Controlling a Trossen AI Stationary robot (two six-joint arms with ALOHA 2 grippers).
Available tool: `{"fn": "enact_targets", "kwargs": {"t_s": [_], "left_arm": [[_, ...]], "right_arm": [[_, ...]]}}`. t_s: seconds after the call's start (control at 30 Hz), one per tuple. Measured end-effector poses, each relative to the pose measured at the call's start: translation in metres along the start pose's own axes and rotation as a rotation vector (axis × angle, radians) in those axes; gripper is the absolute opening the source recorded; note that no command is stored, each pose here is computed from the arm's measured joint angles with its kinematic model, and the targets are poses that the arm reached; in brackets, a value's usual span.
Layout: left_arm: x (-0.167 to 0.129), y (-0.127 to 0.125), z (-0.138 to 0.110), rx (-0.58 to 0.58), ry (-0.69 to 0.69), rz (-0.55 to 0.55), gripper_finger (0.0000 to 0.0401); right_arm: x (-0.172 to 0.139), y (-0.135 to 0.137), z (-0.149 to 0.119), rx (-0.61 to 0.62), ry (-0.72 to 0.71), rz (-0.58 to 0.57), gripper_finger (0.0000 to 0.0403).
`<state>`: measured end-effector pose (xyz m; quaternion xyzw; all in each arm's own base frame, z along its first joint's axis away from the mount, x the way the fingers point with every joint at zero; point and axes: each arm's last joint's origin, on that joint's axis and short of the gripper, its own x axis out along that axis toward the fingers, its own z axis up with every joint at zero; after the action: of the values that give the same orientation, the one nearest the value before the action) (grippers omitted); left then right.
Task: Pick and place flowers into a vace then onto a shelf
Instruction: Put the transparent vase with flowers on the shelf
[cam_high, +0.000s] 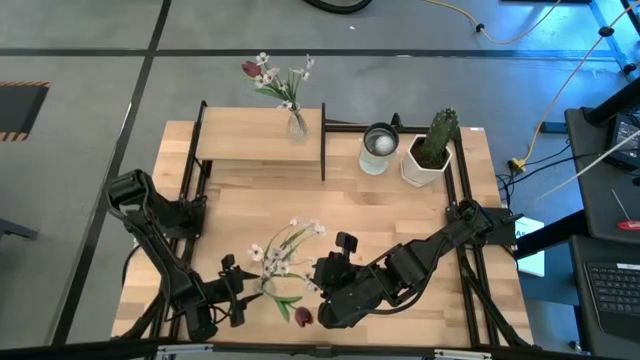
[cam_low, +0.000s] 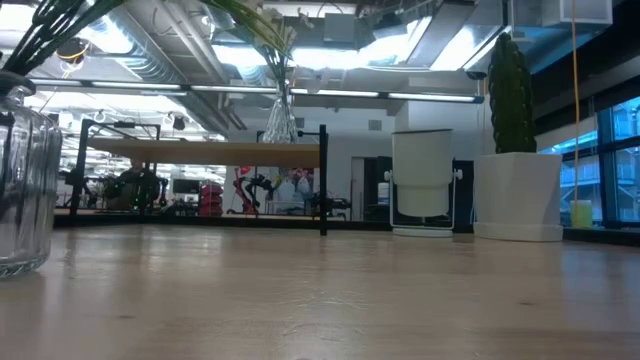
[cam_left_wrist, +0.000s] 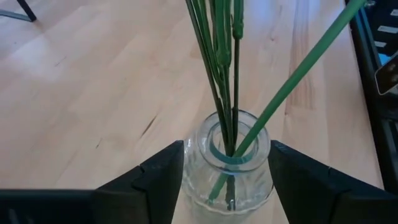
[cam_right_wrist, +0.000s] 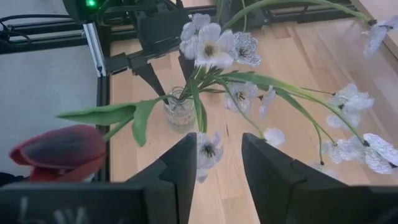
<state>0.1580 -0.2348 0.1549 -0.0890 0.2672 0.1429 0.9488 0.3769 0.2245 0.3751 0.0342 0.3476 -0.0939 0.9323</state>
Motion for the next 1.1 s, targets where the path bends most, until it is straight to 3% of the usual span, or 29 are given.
{"fn": "enact_targets", "kwargs": {"t_s": [1.1], "left_arm": [[0.006, 0.0022, -0.0012, 0.038, -0.076, 0.054, 0.0242]], "right_arm": [[0.0, 0.0, 0.0, 0.005, 0.0, 0.0, 0.013]]}}
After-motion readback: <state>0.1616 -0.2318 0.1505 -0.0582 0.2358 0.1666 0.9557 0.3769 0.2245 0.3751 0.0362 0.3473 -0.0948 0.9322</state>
